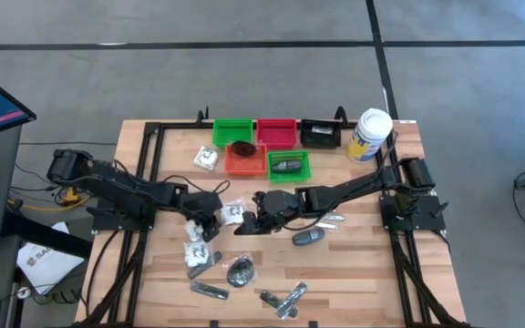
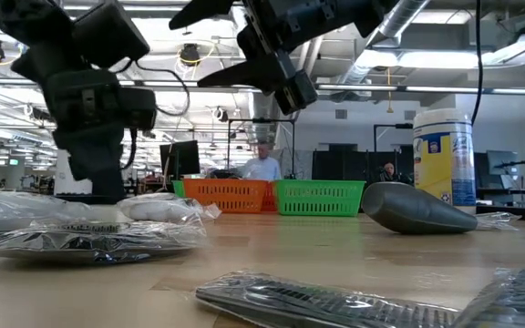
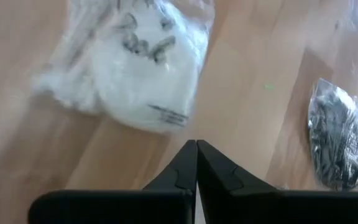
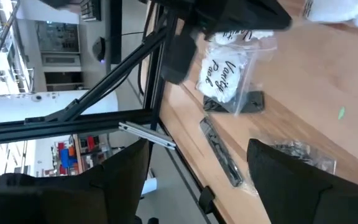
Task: Pick & Place Travel size toiletries
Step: Put the vanity pack into the green bin
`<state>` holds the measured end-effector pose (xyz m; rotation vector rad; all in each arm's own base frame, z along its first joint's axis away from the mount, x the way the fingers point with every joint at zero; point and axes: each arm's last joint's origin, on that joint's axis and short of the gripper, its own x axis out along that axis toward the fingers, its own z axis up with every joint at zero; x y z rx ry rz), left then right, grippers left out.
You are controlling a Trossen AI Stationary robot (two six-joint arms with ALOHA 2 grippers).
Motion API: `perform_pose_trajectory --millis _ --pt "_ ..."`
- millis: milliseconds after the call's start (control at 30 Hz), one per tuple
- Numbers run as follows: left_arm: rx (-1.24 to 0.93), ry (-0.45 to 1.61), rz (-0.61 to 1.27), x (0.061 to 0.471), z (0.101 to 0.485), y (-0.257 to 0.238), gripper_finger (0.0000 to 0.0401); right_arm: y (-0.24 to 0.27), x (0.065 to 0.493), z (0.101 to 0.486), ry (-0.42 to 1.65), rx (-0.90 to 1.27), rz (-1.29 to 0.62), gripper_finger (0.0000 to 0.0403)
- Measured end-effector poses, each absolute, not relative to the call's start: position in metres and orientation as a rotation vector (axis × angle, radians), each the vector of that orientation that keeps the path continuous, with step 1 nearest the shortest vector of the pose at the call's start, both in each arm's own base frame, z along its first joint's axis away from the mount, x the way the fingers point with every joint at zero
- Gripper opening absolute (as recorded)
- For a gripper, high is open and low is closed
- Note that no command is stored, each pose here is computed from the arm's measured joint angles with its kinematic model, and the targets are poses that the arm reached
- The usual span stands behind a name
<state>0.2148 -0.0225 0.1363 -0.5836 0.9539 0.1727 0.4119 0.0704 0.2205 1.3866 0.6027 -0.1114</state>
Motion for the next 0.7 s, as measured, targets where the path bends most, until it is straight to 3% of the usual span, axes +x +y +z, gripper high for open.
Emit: perform_pose_trajectory --millis 400,700 --pt "-0.58 0.884 0.221 0.214 0.145 -0.012 0.0 0.059 0.411 0.216 0.631 1.411 -0.185 0.0265" --pt "-0.501 0.861 0.51 0.207 0.143 0.02 0.0 0.061 0.411 0.216 0.634 1.41 -0.181 0.0265"
